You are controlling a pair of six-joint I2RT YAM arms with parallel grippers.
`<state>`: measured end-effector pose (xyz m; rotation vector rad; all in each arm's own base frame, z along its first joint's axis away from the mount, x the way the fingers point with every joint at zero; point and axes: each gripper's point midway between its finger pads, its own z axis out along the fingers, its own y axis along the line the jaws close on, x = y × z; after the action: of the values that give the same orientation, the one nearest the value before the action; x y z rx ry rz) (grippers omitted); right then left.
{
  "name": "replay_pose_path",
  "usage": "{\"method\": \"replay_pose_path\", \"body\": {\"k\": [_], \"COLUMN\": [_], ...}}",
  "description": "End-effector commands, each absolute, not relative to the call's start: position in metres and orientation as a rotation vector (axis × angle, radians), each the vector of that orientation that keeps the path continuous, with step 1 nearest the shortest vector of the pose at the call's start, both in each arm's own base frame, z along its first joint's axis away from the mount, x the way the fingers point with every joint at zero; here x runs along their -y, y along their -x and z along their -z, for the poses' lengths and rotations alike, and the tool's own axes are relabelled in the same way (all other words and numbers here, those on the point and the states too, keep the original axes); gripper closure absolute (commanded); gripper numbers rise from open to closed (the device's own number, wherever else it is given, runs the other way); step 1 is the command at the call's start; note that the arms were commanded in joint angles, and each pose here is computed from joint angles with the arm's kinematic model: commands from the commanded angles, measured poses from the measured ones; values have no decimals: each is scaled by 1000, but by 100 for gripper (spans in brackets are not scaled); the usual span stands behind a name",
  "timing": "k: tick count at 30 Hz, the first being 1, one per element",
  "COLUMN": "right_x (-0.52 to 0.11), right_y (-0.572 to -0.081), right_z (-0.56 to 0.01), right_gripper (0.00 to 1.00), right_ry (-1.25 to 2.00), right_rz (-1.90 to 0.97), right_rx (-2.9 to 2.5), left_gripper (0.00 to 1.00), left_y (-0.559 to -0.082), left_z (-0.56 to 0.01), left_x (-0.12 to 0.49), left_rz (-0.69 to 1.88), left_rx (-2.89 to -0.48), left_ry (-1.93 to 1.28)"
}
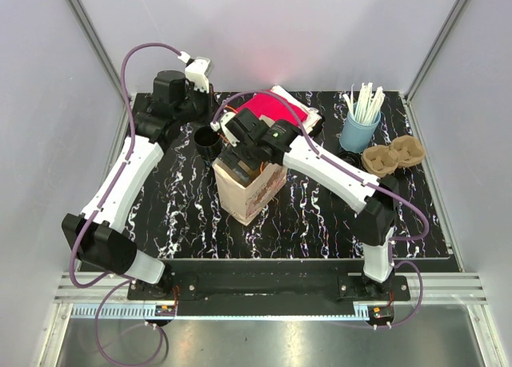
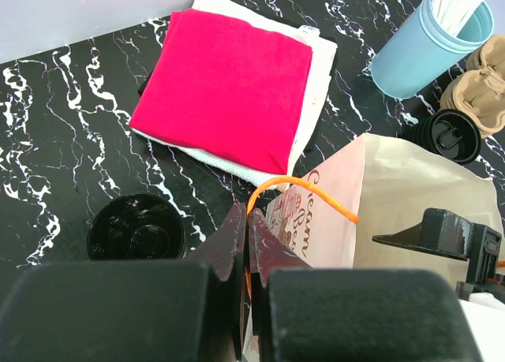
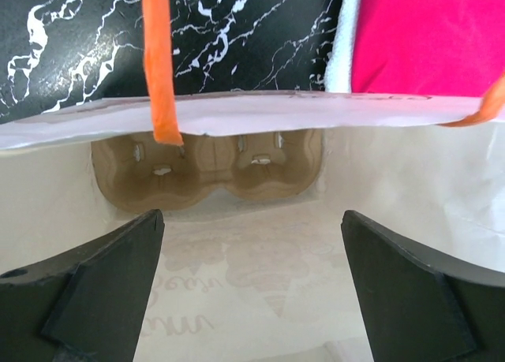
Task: Pack the takeout coffee
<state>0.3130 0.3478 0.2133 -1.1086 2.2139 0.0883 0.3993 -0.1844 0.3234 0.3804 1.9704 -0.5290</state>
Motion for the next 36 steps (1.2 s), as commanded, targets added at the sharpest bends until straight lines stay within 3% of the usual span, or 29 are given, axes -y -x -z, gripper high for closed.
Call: {"method": "replay_pose_path", "body": {"k": [1, 22, 36], "right_x": [-342, -321, -285], "right_y": [-321, -307, -284], "right_z": [-264, -330, -403], "right_gripper": [0, 0, 0], "right_ry": [1054, 1138, 1211], "right_rz": [-106, -118, -91], "right_rx": [-2099, -1918, -1702], "left_gripper": [100, 100, 100], "left_y": [-397, -396, -396], "left_z": [-346, -346, -347], "left_x": [188, 190, 190], "left_rz": [556, 565, 565], "left_rx": [-1892, -1892, -1890], "left_ry": [-382, -385, -389]}}
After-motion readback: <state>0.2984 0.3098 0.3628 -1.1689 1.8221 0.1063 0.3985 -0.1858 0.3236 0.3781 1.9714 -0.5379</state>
